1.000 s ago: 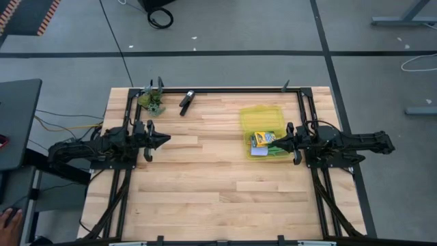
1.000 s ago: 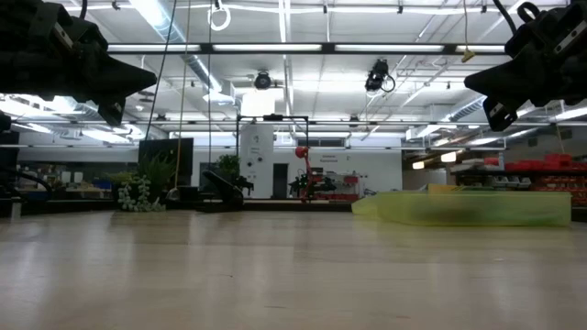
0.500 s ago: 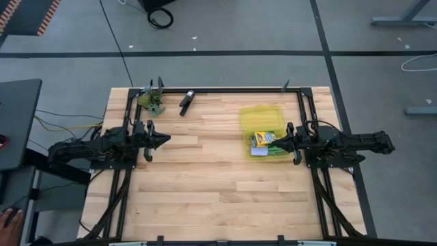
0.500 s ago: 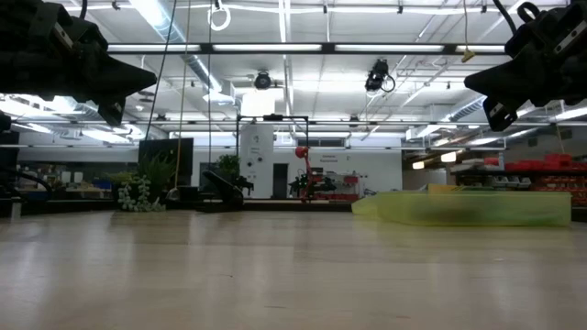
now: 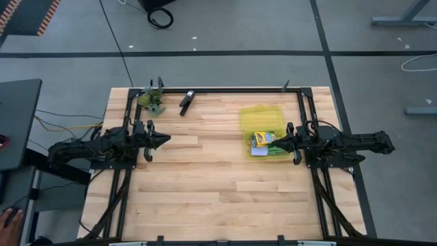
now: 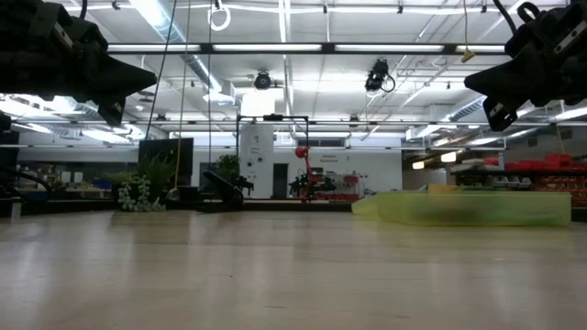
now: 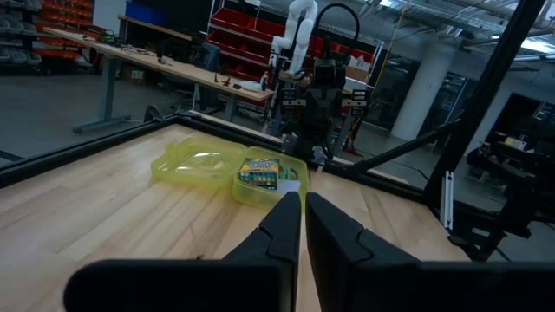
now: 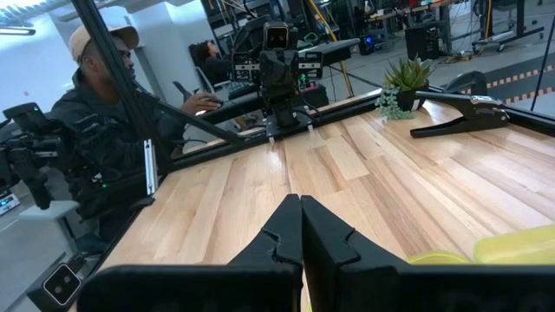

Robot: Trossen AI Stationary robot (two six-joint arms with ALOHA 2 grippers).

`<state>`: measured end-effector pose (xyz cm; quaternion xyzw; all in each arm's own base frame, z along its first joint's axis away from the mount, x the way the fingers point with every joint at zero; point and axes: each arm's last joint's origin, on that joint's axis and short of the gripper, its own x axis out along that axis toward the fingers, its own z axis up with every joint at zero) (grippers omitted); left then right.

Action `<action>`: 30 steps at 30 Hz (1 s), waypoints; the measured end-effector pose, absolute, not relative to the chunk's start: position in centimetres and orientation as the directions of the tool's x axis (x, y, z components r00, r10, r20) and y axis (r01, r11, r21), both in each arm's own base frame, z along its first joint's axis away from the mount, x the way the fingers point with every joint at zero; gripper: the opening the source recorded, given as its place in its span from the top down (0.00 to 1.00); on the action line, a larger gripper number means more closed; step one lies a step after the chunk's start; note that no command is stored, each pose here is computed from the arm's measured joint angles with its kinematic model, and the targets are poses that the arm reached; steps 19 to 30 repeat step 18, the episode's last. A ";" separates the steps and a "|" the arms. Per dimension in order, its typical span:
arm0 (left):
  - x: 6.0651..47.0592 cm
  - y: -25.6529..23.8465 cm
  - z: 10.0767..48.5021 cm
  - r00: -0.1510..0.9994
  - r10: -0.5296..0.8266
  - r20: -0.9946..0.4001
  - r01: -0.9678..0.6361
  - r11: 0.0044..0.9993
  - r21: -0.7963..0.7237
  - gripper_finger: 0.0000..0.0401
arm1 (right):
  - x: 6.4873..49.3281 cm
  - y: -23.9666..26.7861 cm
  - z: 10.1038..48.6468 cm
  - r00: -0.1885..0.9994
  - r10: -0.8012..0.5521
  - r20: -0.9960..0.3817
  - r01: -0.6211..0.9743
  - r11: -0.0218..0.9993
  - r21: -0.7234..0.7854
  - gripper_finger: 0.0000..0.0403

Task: Pack school essentials
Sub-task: Return to Home Position

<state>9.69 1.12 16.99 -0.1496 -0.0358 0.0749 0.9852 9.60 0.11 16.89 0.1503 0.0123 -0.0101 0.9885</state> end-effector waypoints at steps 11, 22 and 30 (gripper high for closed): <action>9.7 1.1 17.0 0.986 0.159 0.048 -0.137 0.944 -0.301 0.91 | 9.6 0.1 16.9 0.999 -0.016 -0.027 0.024 0.955 0.297 0.98; 9.7 1.1 17.0 0.986 0.158 0.048 -0.137 0.944 -0.300 0.93 | 9.6 0.1 16.9 0.999 -0.017 -0.027 0.024 0.955 0.297 0.98; 9.7 1.1 17.0 0.986 0.158 0.048 -0.137 0.944 -0.300 0.93 | 9.6 0.1 16.9 0.999 -0.017 -0.027 0.024 0.955 0.297 0.98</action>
